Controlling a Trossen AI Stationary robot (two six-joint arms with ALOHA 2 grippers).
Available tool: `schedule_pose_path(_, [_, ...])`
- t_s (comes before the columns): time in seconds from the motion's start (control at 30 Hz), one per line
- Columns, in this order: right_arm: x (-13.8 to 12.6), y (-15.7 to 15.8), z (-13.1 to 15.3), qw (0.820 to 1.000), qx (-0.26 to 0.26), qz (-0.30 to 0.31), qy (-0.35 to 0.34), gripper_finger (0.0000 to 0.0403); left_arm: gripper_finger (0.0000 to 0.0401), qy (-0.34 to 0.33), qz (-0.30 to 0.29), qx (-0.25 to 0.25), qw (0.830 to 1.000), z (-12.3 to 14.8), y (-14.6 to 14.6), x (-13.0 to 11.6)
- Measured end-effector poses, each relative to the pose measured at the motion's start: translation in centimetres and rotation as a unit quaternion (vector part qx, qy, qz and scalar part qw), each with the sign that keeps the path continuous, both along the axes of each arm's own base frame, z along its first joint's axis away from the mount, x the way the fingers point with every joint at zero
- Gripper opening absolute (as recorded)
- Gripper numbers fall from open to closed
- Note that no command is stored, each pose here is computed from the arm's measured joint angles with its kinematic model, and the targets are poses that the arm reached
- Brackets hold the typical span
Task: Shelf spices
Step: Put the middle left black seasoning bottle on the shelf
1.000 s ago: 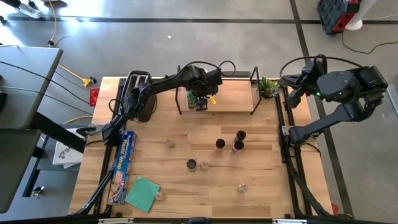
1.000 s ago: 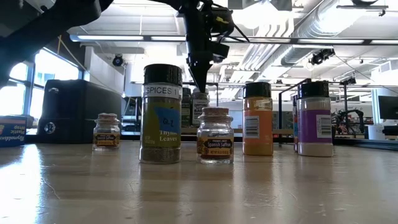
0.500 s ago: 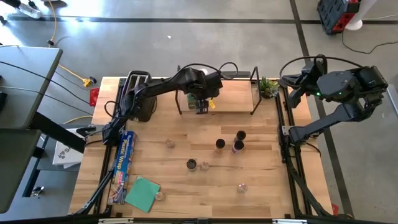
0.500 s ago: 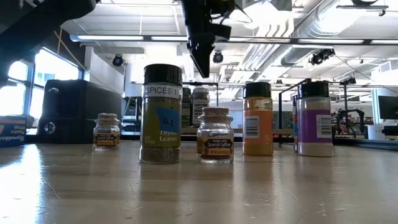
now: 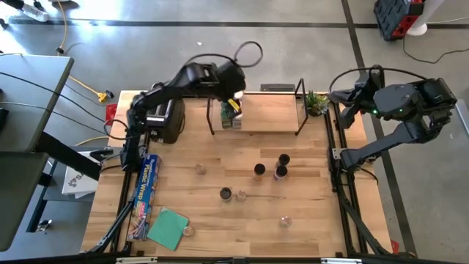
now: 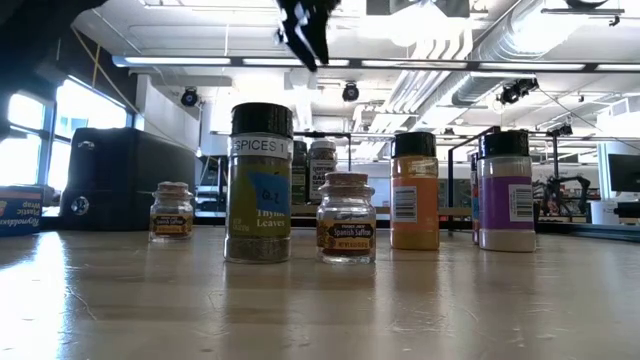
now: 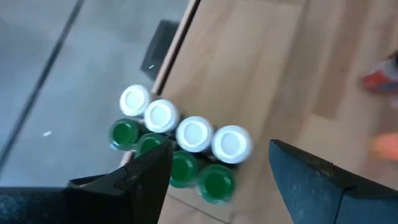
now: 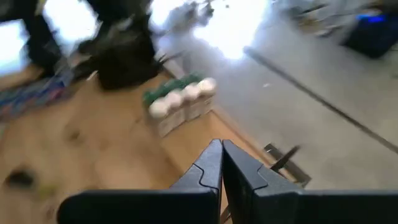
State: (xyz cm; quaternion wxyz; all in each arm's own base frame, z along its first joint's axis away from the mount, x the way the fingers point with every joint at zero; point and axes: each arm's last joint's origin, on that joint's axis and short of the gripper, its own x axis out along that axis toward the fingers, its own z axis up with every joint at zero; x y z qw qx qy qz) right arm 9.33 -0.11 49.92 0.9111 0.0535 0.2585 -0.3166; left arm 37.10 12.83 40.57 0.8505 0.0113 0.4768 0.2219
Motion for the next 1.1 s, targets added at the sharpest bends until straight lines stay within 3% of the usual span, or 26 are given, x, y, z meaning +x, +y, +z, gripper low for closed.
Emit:
schedule_pose_path(0.1, [0.3,0.7,-1.4,0.994,0.042,0.091,0.035,0.0005,0.0262,-0.032,-0.003,-0.017,0.999,1.7,-1.2,-1.2])
schedule_pose_path(0.2, [1.2,1.7,-3.8,0.976,0.101,0.185,0.051,0.0005,0.0262,-0.049,0.009,-0.006,0.999,3.2,-2.8,-2.4])
schedule_pose_path(0.37, [3.4,2.9,-9.4,0.949,0.159,0.26,0.086,0.0023,0.0262,-0.061,0.053,0.005,0.997,4.5,-5.5,-3.8])
schedule_pose_path(0.5, [6.5,3.7,-14.0,0.923,0.18,0.323,0.107,0.0074,0.0262,-0.059,0.067,-0.017,0.996,4.3,-8.0,-4.0])
schedule_pose_path(0.63, [10.0,3.8,-17.5,0.916,0.184,0.345,0.088,0.0139,0.0262,-0.042,0.076,-0.031,0.996,3.9,-10.5,-4.1])
schedule_pose_path(0.83, [15.2,3.0,-20.3,0.905,0.176,0.385,0.051,0.0233,0.0262,-0.058,0.092,-0.041,0.993,4.2,-13.6,-4.9])
schedule_pose_path(1.1, [18.9,1.5,-24.5,0.898,0.157,0.396,0.113,0.0307,0.0262,-0.106,0.107,-0.045,0.988,6.0,-15.0,-7.0])
